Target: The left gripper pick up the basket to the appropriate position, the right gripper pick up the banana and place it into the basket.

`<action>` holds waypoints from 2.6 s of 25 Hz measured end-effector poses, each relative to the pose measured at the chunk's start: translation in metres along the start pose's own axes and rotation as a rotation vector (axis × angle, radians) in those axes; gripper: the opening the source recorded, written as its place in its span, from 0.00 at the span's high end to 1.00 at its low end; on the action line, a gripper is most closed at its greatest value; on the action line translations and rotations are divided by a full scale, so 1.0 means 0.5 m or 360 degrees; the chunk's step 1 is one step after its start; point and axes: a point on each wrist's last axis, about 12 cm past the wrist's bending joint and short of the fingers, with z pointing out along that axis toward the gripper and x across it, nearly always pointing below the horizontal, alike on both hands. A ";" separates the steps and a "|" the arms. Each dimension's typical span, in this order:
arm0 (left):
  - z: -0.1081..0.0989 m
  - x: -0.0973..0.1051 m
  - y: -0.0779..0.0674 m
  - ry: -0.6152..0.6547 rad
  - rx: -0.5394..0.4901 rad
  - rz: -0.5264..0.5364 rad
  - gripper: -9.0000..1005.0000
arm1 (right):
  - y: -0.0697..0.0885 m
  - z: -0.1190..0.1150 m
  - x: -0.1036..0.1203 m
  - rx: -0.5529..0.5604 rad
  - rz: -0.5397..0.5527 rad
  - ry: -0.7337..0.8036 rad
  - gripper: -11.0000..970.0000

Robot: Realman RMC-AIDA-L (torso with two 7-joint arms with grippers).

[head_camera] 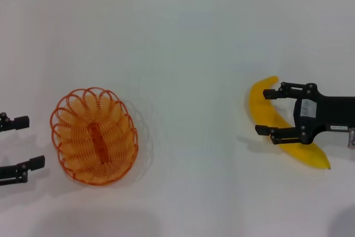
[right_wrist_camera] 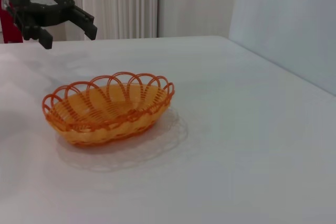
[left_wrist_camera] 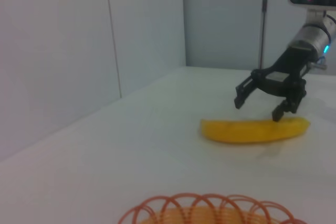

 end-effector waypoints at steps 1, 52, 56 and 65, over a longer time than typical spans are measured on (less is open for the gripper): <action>-0.001 0.001 -0.001 0.0005 0.0001 -0.0004 0.13 | 0.000 0.000 0.000 0.0001 -0.0001 0.0000 0.14; 0.193 -0.327 0.194 0.1178 0.0024 0.0400 0.13 | -0.025 0.023 -0.053 -0.0104 -0.0065 -0.0069 0.14; 0.235 -0.306 0.189 0.1179 0.0053 0.0452 0.13 | -0.024 0.023 -0.053 -0.0105 -0.0063 -0.0070 0.14; 0.287 -0.283 0.187 0.1042 0.0166 0.0447 0.13 | -0.025 0.025 -0.055 -0.0107 -0.0066 -0.0071 0.14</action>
